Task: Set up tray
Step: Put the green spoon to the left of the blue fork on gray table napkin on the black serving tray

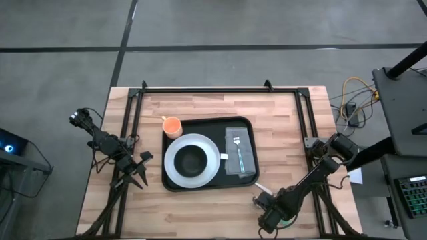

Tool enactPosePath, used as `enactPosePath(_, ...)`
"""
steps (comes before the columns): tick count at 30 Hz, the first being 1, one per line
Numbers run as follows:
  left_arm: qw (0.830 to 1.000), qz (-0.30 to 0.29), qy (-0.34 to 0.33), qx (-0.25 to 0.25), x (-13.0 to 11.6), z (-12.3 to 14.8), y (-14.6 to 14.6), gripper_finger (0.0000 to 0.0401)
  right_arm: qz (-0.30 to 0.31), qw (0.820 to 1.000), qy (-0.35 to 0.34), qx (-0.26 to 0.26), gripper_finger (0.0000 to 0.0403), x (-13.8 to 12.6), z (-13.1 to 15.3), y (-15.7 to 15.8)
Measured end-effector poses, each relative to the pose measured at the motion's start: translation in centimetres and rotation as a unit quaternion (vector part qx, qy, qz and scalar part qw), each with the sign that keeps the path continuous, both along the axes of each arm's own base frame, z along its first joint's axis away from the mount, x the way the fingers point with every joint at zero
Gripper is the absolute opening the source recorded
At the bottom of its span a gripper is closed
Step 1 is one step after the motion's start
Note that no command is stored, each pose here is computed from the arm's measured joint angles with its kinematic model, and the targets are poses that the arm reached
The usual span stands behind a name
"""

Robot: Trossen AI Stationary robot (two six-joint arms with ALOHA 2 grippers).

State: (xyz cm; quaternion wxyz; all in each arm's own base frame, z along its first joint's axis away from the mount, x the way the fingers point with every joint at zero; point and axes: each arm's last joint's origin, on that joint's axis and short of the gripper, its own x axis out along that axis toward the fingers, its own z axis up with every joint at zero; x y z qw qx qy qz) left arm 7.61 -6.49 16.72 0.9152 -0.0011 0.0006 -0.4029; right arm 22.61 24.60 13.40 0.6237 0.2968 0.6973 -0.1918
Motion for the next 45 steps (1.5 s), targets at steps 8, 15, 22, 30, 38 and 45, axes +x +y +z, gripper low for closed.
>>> enactPosePath(8, 1.000, 0.000, 0.000, 0.000, 0.0, 0.0, 0.0, 0.0071, 0.010, 1.000, -0.015, 0.020, 0.0034, 0.7, 1.1, 0.1)
enactPosePath(15, 1.000, 0.000, 0.000, 0.000, 0.0, 0.0, 0.0, 0.0071, 0.013, 0.999, -0.036, 0.013, 0.0034, 1.5, 1.5, -0.2)
enactPosePath(22, 1.000, 0.000, 0.000, 0.000, 0.0, 0.0, 0.0, 0.0071, -0.010, 0.998, -0.070, 0.003, 0.0034, 3.7, 2.0, -1.9)
enactPosePath(30, 1.000, 0.000, 0.000, 0.000, 0.0, 0.0, 0.0, 0.0071, -0.064, 0.993, -0.101, 0.003, 0.0034, 7.0, 2.6, -5.1)
enactPosePath(38, 1.000, 0.000, 0.000, 0.000, 0.0, 0.0, 0.0, 0.0071, -0.143, 0.983, -0.113, 0.003, 0.0034, 10.2, 3.2, -9.7)
enactPosePath(45, 1.000, 0.000, 0.000, 0.000, 0.0, 0.0, 0.0, 0.0071, -0.209, 0.970, -0.126, 0.003, 0.0034, 12.4, 4.1, -14.0)
